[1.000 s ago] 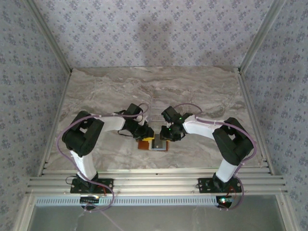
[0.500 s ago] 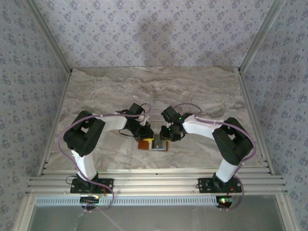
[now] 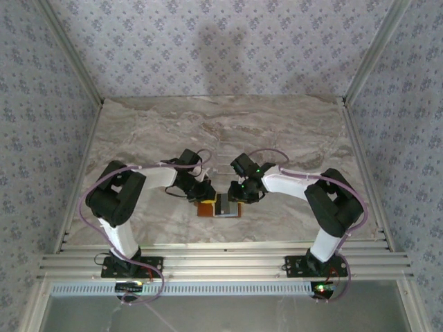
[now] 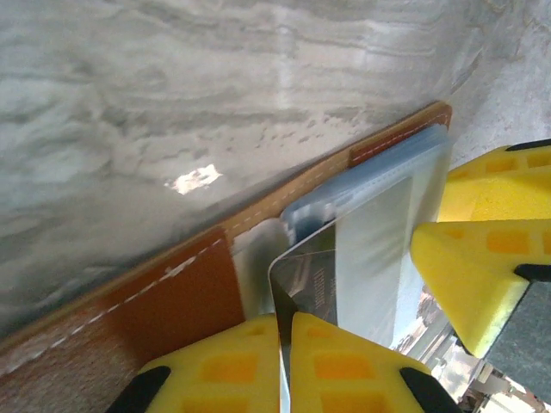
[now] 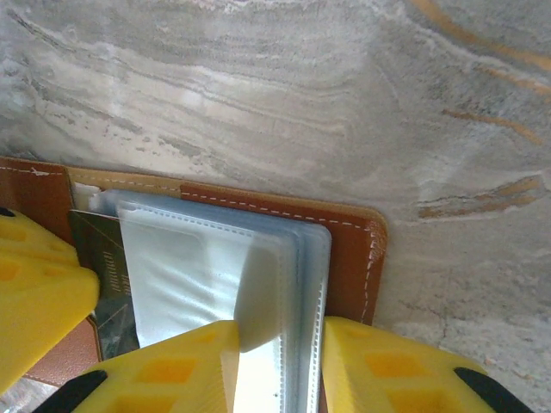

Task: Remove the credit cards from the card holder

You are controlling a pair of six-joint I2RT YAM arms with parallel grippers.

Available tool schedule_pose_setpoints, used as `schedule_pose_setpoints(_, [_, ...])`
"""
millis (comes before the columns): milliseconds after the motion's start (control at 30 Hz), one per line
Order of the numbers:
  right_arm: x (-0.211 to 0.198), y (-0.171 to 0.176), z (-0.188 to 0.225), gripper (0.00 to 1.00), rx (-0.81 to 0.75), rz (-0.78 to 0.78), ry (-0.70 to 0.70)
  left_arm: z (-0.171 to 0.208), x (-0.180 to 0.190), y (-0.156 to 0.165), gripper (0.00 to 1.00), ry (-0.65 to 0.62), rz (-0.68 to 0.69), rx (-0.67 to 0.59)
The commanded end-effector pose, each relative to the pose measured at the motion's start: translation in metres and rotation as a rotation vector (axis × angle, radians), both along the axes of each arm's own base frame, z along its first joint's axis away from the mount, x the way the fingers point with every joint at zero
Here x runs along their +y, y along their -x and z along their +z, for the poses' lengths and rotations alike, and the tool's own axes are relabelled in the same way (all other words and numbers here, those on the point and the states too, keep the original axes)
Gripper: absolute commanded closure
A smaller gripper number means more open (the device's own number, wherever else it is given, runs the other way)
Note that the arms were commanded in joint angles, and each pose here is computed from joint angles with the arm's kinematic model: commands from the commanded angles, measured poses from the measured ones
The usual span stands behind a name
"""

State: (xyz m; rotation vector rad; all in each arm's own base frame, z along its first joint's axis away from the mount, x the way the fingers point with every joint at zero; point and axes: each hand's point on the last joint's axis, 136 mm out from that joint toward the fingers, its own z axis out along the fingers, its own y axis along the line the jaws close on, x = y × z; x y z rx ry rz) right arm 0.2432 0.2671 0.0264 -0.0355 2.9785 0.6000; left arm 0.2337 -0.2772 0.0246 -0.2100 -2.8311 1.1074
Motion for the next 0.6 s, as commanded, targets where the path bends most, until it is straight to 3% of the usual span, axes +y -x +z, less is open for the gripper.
schedule_pose_setpoints(0, [-0.013,0.009,-0.012,0.68,0.042,0.002,0.068,0.003,0.008,0.01,0.9,-0.009,-0.013,0.018])
schedule_pose_setpoints(167, [-0.013,0.009,-0.013,0.69,0.045,0.003,0.068,0.009,0.009,0.009,0.89,0.011,-0.003,0.012])
schedule_pose_setpoints(333, [-0.01,0.009,-0.014,0.69,0.047,0.005,0.062,0.025,-0.008,0.008,0.79,0.148,-0.007,0.027])
schedule_pose_setpoints(567, [-0.004,0.009,-0.015,0.71,0.049,0.009,0.053,0.019,-0.011,0.009,0.76,0.172,-0.004,0.048])
